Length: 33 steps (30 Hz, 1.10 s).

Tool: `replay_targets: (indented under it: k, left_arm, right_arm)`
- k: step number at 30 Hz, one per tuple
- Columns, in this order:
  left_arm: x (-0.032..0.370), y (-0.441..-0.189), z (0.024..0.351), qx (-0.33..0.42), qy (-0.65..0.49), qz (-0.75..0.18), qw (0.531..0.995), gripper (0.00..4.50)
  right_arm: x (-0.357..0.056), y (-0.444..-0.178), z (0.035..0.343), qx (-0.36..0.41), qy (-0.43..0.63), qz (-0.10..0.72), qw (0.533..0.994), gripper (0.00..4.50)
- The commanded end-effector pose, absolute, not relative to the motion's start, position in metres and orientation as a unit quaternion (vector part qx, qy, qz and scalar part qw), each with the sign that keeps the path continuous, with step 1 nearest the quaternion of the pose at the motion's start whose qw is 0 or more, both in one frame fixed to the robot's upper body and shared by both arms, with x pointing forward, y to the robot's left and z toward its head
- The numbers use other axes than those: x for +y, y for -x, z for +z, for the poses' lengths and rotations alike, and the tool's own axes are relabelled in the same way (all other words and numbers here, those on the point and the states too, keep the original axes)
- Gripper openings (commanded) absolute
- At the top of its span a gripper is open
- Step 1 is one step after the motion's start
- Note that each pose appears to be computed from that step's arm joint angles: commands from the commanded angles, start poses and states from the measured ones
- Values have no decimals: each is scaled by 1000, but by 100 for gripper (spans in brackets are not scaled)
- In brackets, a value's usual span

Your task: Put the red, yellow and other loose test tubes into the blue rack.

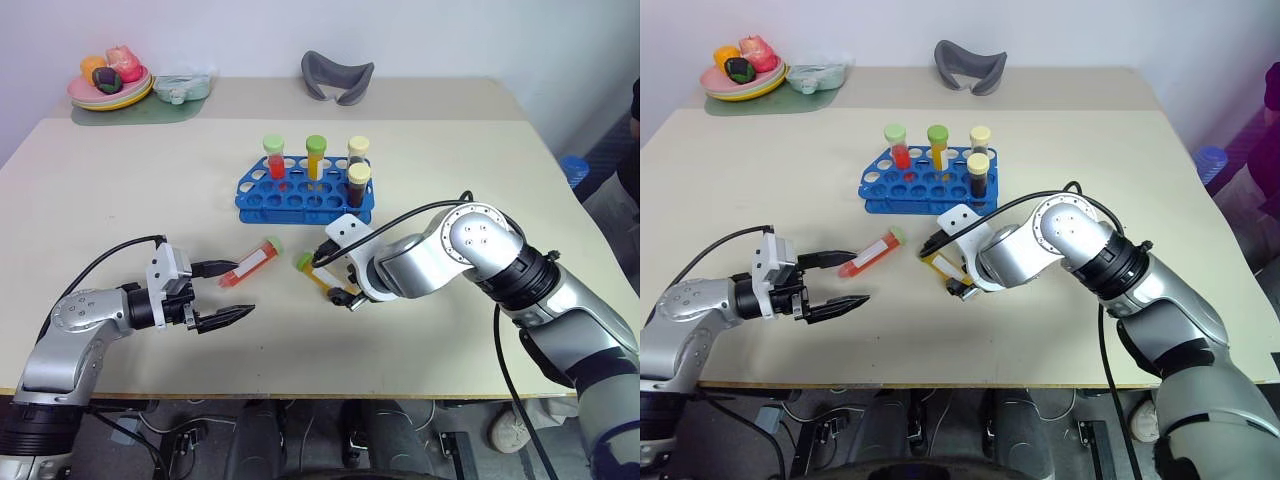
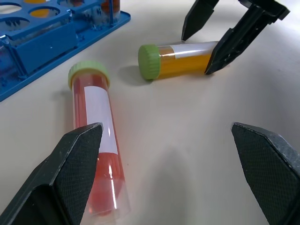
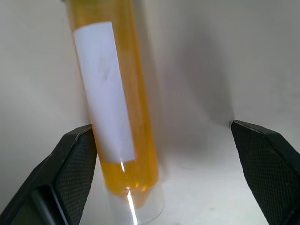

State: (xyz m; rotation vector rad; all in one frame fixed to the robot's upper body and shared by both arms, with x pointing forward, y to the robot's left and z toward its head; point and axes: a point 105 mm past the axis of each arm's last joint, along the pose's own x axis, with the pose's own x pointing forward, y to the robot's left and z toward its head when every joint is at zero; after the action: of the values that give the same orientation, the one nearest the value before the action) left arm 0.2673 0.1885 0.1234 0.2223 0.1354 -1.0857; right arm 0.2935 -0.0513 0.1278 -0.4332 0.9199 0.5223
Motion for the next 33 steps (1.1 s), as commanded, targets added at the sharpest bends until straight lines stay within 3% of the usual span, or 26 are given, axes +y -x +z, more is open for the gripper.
replay_targets:
  k: [1,21,24,28,33]
  left_arm:
    - [181,-268,132,42,-116,-522,844,450]
    - [183,-263,123,44,-119,-525,841,450]
    - [186,-263,120,45,-120,-525,841,450]
    - [188,-263,119,44,-121,-525,841,450]
    - [189,-262,117,44,-121,-526,841,450]
  right_arm:
    - [-60,-295,132,426,244,235,839,446]
    - [-45,-300,131,432,263,293,811,446]
    - [-43,-300,130,433,261,299,809,358]
    - [-42,-300,133,432,257,302,810,159]
    - [-42,-300,145,412,259,314,815,159]
